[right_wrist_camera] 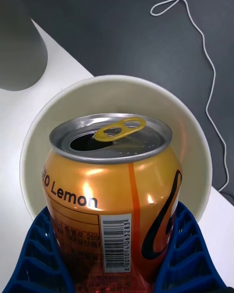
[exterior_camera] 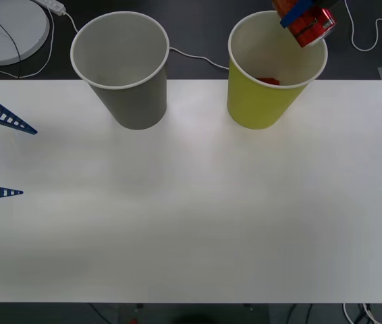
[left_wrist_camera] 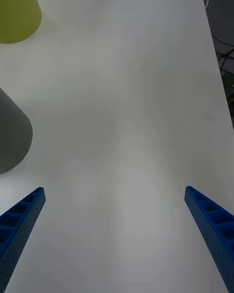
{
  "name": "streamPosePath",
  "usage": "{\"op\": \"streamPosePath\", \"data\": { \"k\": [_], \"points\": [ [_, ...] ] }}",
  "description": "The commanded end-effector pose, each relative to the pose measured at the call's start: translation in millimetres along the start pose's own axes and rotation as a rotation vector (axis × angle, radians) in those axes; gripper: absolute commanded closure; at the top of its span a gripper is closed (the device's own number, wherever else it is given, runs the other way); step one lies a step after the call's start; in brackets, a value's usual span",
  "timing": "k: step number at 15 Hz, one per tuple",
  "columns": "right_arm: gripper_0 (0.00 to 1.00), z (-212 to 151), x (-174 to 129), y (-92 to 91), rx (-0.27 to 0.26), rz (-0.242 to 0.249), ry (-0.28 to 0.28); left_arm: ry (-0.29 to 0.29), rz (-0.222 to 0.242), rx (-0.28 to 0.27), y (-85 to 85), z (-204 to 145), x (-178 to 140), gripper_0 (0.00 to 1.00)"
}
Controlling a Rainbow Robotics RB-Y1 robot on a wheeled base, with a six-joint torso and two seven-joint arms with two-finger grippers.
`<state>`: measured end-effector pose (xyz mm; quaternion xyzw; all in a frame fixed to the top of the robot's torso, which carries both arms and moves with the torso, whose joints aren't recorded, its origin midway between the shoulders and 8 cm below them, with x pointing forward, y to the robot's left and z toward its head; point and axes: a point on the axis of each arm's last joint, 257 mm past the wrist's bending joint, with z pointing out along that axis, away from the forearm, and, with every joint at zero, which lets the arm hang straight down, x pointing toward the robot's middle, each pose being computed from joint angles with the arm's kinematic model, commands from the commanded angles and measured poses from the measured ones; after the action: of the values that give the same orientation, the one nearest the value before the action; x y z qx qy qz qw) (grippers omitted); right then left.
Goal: Put the can into the green bin and the plastic bottle into the gray bin
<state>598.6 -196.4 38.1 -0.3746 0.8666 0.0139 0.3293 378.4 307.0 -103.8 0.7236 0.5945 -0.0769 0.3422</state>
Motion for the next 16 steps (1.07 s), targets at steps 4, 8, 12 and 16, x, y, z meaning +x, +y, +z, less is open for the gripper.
{"op": "streamPosePath", "data": {
  "k": [4,8,12,16],
  "points": [
    [0.64,-1.0,-4.8,-1.9,0.011,-0.043,-0.006,0.0,0.0,0.0,0.0,0.0,0.0,0.0],
    [0.0,-1.2,-6.5,-2.7,0.013,-0.083,-0.015,0.0,0.0,0.0,0.0,0.0,0.0,0.0],
    [0.0,-4.3,-6.4,-2.7,0.003,-0.093,-0.023,0.0,0.0,0.0,0.0,0.0,0.0,0.0],
    [0.0,-25.4,2.9,0.6,-0.044,-0.094,-0.021,0.0,0.0,0.0,0.0,0.0,0.0,0.0]
  ]
}}
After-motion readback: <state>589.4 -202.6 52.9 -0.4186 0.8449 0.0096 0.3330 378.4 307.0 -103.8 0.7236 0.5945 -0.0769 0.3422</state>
